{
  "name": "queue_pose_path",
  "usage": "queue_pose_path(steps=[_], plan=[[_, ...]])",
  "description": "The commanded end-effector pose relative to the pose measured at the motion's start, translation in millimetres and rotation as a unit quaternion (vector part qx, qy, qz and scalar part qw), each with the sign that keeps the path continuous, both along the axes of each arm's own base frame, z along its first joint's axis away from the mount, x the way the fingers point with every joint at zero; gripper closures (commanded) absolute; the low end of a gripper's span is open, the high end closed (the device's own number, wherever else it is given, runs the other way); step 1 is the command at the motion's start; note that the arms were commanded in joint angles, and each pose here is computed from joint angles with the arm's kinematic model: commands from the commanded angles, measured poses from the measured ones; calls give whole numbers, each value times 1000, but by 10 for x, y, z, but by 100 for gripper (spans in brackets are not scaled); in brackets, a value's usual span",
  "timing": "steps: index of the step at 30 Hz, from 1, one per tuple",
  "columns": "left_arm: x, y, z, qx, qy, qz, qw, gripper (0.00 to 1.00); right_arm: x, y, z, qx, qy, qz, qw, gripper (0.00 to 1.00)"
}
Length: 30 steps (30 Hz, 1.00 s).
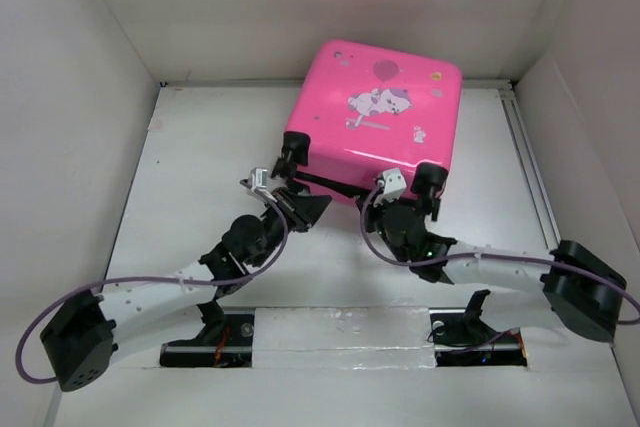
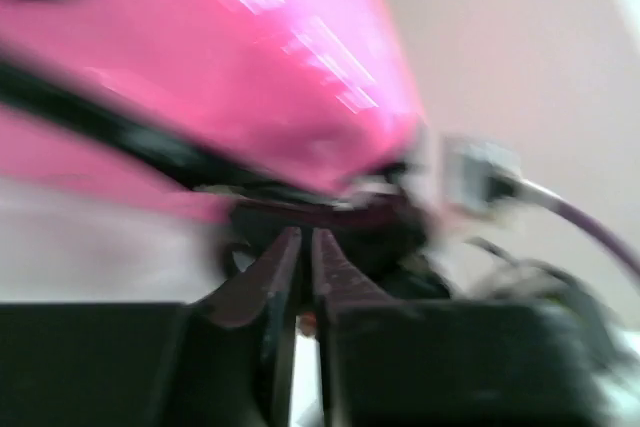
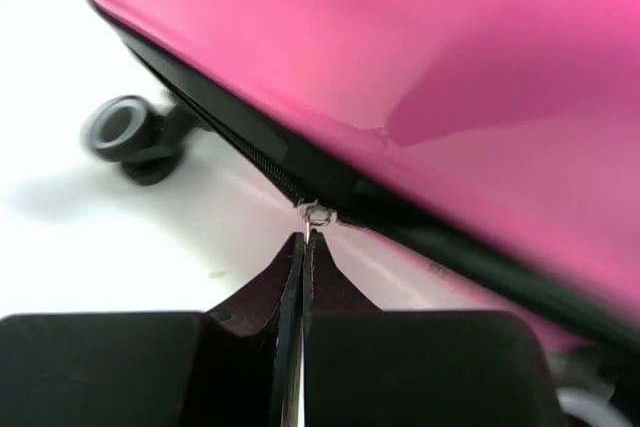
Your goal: Pack the luggage
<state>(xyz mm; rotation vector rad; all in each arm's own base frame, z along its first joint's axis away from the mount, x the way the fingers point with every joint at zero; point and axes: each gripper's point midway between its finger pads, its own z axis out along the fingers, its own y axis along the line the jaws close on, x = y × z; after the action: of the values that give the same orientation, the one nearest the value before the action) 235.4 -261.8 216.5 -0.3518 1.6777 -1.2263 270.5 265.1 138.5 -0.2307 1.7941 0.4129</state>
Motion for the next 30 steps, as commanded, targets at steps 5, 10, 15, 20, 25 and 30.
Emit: queue_pose_path(steps=[5, 10, 15, 20, 25, 30], plan=[[-262, 31, 722, -58, -87, -55, 993, 100, -606, 165, 635, 124, 13, 141, 982, 100], [-236, 53, 690, -35, -82, -47, 995, 100, -573, 43, 641, 128, 15, 128, 983, 100], [24, 411, 436, 62, -30, 63, 996, 90, -541, -70, 469, 116, 32, 101, 988, 100], [15, 838, 32, 137, 33, 137, 980, 31, -371, -244, 403, 105, 38, 76, 991, 100], [-27, 1090, -94, 155, 46, 177, 971, 8, -163, -454, 394, 101, 36, 57, 993, 100], [5, 1185, -298, 218, 85, 200, 951, 9, -49, -656, 505, 113, 24, 50, 992, 100]])
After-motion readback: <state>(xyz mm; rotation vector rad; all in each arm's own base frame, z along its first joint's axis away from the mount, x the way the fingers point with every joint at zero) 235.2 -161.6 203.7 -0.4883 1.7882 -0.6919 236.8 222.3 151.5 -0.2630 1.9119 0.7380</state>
